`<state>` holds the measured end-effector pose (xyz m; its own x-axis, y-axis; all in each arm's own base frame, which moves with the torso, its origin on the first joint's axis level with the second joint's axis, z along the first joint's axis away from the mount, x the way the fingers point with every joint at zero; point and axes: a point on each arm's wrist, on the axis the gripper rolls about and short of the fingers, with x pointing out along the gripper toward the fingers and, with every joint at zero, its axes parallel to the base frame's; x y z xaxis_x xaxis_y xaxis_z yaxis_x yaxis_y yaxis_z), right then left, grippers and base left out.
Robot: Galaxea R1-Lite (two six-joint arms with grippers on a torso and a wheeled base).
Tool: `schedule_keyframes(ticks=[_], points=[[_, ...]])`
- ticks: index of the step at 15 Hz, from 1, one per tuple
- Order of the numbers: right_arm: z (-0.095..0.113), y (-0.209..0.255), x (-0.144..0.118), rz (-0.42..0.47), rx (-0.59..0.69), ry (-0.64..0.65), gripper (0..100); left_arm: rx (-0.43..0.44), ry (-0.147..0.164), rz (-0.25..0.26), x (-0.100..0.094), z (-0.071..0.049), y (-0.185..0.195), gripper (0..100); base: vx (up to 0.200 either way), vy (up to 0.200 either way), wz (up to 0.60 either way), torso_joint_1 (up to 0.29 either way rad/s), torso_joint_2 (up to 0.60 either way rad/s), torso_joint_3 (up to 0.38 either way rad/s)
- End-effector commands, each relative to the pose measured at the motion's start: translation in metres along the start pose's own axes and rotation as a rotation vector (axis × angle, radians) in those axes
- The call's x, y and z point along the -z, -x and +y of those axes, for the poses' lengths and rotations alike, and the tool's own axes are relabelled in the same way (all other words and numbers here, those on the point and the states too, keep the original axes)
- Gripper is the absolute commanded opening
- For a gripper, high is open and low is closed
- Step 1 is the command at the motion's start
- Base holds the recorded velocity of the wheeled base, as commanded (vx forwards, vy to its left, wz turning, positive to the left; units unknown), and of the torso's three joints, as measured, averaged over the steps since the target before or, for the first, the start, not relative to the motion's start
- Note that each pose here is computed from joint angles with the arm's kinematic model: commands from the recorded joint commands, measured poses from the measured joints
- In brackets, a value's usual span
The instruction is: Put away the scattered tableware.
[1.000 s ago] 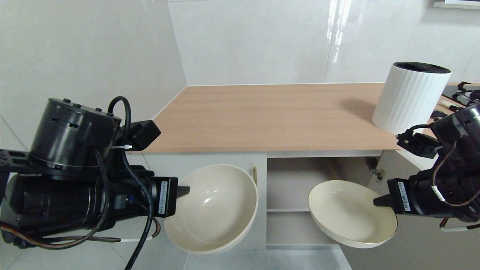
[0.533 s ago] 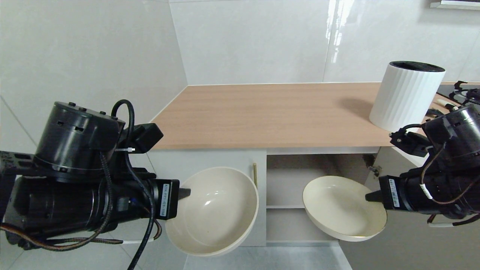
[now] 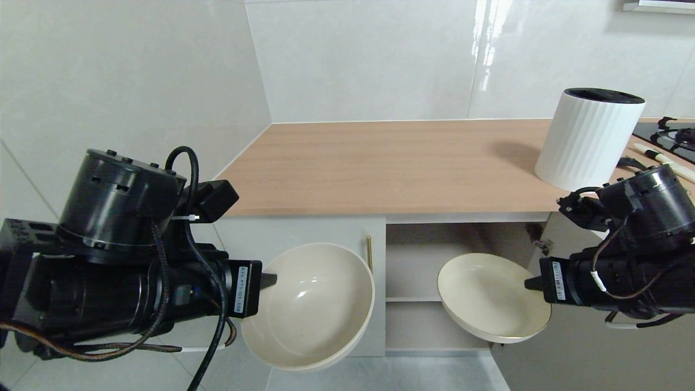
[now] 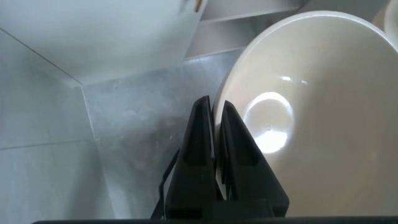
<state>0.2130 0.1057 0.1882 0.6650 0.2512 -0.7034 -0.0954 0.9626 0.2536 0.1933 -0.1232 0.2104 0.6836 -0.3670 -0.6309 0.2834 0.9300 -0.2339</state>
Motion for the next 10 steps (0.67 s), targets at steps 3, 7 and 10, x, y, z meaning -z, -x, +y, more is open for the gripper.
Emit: schedule_keyframes(ticks=[3, 7, 10], points=[[-0.0033, -0.0066, -0.0006, 0.017, 0.019, -0.009, 0, -0.003, -0.001, 0.008, 0.0007, 0.0, -0.0021, 0, 0.0, 0.0, 0.0, -0.123, 0.32, 0.188], [-0.0043, -0.0071, -0.001, 0.017, 0.023, -0.013, 0, -0.004, -0.001, 0.01, 0.0008, 0.0, -0.0026, 0, 0.0, 0.0, 0.0, -0.17, 0.46, 0.279], [-0.0046, -0.0099, -0.0007, 0.025, 0.028, -0.013, 0, -0.004, -0.001, 0.01, 0.0008, 0.0, -0.0026, 0, 0.0, 0.0, 0.0, -0.155, 0.46, 0.299]])
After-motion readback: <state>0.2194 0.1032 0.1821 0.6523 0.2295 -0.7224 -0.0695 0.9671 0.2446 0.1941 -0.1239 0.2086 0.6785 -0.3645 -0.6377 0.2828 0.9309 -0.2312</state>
